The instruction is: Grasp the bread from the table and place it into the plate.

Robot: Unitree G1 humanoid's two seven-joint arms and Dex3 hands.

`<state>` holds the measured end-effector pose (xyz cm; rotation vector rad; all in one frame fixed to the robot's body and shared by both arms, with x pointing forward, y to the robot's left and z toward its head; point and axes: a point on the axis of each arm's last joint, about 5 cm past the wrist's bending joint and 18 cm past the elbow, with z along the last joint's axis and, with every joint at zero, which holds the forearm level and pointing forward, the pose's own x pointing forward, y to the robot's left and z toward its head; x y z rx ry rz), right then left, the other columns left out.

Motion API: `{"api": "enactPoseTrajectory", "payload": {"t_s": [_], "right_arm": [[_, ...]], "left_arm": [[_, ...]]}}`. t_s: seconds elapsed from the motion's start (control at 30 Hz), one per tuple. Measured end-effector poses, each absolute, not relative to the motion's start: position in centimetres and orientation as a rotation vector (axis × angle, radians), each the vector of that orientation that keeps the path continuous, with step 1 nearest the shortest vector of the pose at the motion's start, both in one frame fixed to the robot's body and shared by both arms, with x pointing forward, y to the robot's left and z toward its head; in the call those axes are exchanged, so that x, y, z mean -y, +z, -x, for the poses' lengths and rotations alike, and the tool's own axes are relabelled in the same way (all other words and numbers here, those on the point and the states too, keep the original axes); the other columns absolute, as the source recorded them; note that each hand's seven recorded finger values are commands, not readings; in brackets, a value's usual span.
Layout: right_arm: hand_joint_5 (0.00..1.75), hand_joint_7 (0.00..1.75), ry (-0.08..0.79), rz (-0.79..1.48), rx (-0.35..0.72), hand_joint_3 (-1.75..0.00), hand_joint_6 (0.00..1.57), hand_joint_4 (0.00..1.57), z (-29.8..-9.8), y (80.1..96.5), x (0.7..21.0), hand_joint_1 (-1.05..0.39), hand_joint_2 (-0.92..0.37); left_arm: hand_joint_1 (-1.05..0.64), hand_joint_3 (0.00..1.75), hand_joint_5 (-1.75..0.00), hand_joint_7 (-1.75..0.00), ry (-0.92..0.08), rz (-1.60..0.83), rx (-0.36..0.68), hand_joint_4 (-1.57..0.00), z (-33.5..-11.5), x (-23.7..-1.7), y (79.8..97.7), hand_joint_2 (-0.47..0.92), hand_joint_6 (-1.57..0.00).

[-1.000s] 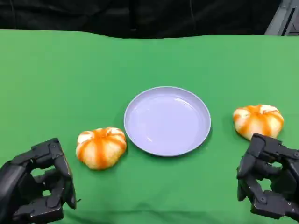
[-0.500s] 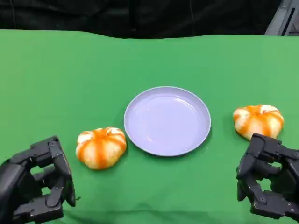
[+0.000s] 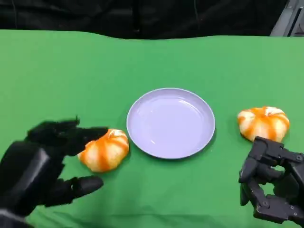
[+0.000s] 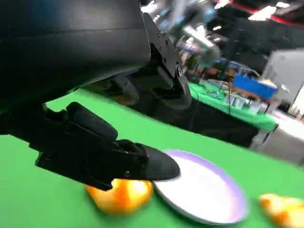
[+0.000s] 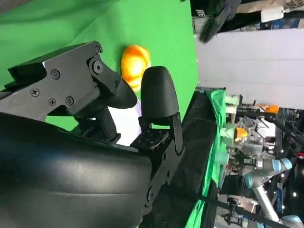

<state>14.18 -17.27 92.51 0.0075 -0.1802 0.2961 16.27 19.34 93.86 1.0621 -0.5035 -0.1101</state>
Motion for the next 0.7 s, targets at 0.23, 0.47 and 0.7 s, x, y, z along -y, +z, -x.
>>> {"api": "enactPoseTrajectory", "payload": {"t_s": [0.23,0.47,0.7], "right_arm": [[1.75,1.55,0.296,-0.007,0.181,-1.05,0.64,0.78,-14.2,92.5,17.2,-0.02,-0.69],[1.75,1.55,0.292,-0.004,0.177,-1.06,0.65,0.78,-14.2,92.5,17.2,-0.02,-0.69],[1.75,1.55,0.289,-0.006,0.172,-1.06,0.65,0.78,-14.1,92.5,17.2,-0.03,-0.69]], "left_arm": [[-0.91,0.17,-0.07,0.0,-0.168,-1.202,0.457,-0.21,-18.4,-18.3,93.1,0.92,-0.44],[-0.9,0.2,-0.07,-0.01,-0.213,-1.233,0.37,-0.24,-19.8,-17.6,91.8,0.92,-0.45],[-0.9,0.24,-0.05,0.0,-0.242,-1.249,0.289,-0.25,-20.9,-17.4,90.0,0.92,-0.44]]}}
